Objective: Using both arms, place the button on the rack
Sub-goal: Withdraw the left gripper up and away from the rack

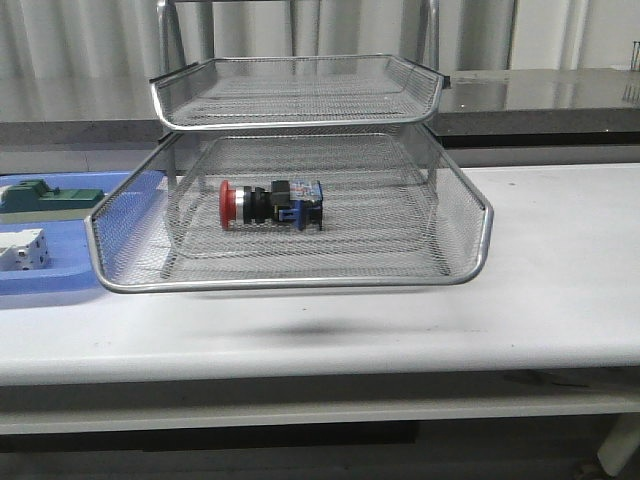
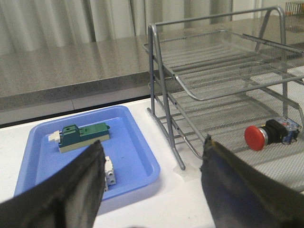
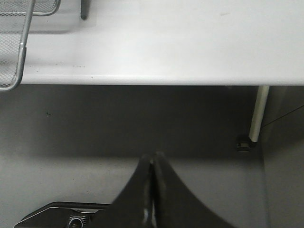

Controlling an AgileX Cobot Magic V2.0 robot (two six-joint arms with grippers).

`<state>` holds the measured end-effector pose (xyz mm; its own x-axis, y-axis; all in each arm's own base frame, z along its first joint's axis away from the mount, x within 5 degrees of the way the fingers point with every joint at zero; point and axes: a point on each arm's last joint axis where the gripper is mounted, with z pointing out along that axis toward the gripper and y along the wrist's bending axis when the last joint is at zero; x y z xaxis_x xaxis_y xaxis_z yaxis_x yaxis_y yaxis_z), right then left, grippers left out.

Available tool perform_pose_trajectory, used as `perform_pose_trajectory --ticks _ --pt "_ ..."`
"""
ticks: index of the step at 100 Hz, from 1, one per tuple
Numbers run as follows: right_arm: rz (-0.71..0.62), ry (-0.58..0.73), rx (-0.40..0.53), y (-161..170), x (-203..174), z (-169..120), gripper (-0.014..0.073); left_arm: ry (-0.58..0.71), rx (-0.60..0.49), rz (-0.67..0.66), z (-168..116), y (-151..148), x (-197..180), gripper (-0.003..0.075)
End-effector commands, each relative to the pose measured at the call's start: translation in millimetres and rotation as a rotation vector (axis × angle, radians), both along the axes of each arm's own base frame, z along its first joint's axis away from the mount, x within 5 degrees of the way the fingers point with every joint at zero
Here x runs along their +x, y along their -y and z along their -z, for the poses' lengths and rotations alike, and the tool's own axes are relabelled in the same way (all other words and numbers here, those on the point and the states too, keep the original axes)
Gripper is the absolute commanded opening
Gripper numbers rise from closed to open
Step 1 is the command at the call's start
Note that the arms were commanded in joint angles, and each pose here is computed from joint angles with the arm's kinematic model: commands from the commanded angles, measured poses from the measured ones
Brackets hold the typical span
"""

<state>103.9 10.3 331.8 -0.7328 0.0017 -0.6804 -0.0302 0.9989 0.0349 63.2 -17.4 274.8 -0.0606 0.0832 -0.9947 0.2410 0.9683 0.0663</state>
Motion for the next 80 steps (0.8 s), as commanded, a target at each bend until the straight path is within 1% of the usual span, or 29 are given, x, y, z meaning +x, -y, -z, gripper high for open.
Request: perform_pose_trajectory --ticks 1,36,44,49,54,73,75,80 --pt "-0.001 0.081 -0.004 0.8 2.3 -13.3 -0.0069 0.101 -0.051 -0.027 -16.7 -2.4 -0.3 0.0423" --pt "-0.001 0.081 -0.004 0.8 2.3 -13.3 -0.0069 0.108 -0.053 -0.029 -17.3 -2.6 -0.3 0.0418" --pt "-0.001 0.081 -0.004 0.8 2.3 -13.3 -0.0069 0.110 -0.053 -0.030 -17.5 -2.7 -0.2 0.0395" --pt "-0.001 0.081 -0.004 0.8 2.3 -13.3 -0.0069 0.114 -0.054 -0.031 -17.8 -2.8 -0.2 0.0357" --pt "-0.001 0.081 -0.004 0.8 2.3 -13.3 -0.0069 0.115 -0.054 -0.032 -18.0 -2.8 -0.2 0.0299" --pt "-0.001 0.081 -0.004 0.8 2.3 -13.3 -0.0069 0.115 -0.054 -0.032 -18.0 -2.8 -0.2 0.0001" --pt "-0.001 0.081 -0.004 0.8 2.3 -13.3 -0.0069 0.117 -0.055 -0.032 -18.1 -2.9 -0.2 -0.0019" --pt "-0.001 0.081 -0.004 0.8 2.3 -13.3 -0.0069 0.122 -0.054 -0.034 -18.6 -3.0 -0.2 -0.0021"
